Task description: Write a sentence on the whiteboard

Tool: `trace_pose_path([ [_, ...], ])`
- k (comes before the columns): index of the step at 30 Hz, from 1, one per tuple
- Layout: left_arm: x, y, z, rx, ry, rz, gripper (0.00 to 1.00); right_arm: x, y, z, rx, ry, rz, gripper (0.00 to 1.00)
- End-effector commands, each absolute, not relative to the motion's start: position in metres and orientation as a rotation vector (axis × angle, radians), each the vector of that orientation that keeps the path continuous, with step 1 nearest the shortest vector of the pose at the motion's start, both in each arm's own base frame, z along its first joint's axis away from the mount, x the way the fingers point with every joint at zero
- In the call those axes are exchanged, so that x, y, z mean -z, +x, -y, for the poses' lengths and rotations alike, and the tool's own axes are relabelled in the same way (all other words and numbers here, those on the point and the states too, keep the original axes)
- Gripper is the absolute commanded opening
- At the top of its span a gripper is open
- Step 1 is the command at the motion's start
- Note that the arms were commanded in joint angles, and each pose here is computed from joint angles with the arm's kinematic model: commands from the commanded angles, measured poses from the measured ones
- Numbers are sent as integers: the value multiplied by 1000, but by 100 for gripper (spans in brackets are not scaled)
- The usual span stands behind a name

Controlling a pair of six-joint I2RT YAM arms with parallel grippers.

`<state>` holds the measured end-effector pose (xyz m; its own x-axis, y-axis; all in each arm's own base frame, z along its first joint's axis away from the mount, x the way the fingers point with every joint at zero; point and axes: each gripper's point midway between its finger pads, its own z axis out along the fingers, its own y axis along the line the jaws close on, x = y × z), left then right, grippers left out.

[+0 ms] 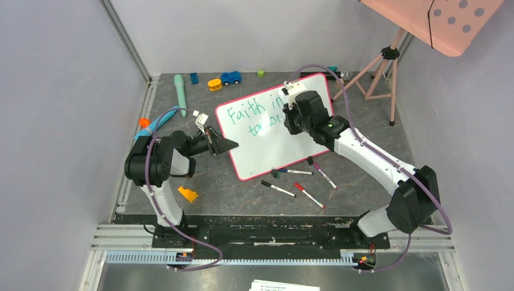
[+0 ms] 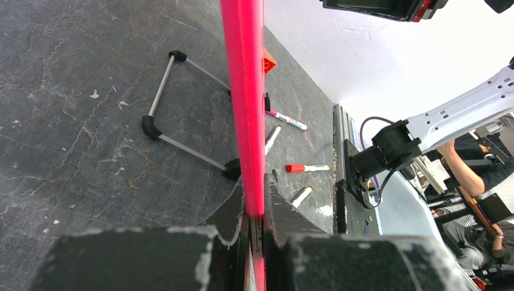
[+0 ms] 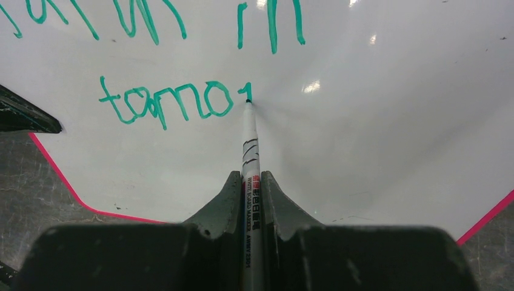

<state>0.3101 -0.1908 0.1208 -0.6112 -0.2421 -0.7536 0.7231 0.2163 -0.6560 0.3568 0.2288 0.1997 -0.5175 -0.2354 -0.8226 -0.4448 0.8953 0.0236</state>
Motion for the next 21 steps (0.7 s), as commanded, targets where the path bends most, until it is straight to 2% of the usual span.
trace_pose_path([
  [1,-116,288,199,1492,705,-1593,2,-216,378,-226,-234,-457,-2079,0],
  [21,-116,289,199,1493,705,-1594,2,-221,380,-220,-218,-422,-2071,0],
])
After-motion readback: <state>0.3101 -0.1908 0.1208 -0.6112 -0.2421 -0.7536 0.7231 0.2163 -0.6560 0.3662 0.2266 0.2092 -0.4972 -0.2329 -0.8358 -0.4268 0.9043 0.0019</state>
